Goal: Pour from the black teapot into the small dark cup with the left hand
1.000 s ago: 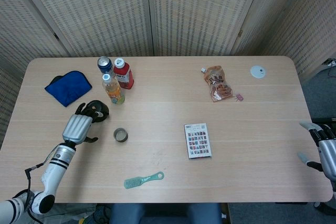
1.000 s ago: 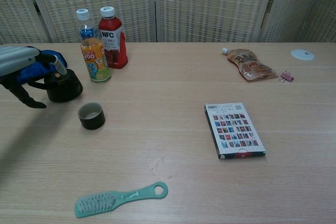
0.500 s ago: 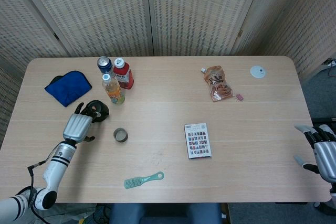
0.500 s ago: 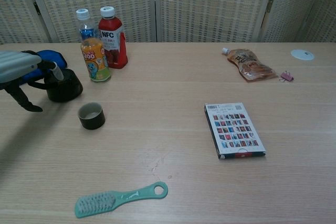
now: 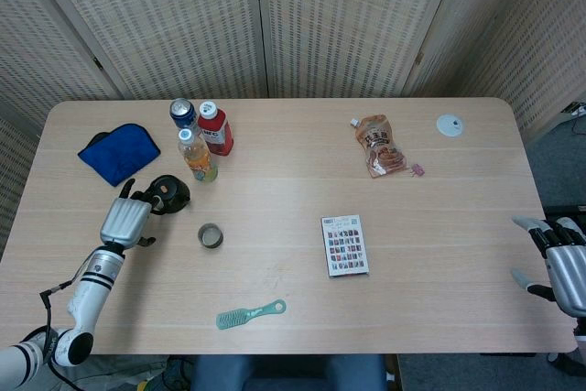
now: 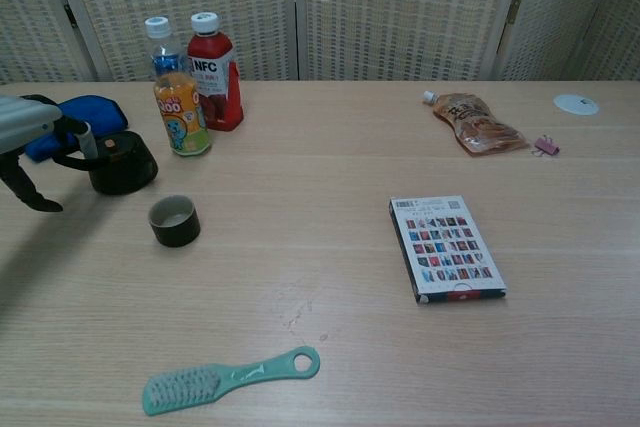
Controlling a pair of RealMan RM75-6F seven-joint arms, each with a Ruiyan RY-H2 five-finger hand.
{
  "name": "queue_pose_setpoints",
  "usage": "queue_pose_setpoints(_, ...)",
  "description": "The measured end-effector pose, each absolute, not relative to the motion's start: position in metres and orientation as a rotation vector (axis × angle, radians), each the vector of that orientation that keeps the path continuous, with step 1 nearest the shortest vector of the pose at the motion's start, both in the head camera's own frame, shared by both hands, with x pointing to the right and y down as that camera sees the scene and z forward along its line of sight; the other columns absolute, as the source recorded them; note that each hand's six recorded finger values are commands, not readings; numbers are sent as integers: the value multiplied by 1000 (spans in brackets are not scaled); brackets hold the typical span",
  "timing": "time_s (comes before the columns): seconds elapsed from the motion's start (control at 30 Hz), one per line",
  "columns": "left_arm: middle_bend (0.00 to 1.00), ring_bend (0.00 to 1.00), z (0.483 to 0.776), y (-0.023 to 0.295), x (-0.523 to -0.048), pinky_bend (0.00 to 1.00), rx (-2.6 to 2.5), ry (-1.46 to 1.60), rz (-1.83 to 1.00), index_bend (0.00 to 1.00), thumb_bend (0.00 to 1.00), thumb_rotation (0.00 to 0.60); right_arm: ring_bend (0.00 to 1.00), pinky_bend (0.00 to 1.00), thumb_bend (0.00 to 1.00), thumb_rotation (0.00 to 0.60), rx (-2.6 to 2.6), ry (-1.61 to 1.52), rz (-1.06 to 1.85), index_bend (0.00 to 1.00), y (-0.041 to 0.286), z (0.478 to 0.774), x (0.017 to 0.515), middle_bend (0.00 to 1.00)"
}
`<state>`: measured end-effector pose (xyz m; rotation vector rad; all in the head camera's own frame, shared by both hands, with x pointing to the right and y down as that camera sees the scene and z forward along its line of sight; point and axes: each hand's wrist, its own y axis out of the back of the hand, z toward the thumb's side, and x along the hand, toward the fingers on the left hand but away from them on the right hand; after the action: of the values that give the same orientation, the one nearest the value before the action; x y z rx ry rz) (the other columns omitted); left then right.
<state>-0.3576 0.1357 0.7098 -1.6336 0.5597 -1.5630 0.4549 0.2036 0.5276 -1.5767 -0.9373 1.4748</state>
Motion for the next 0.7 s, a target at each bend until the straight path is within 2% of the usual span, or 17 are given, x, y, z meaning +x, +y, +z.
queue_pose_setpoints(0.7, 365, 327, 724, 141, -358, 2, -1668, 541, -1601, 418, 96, 600, 200, 319, 162, 600, -1568, -943, 1490, 202, 205, 527, 458, 251)
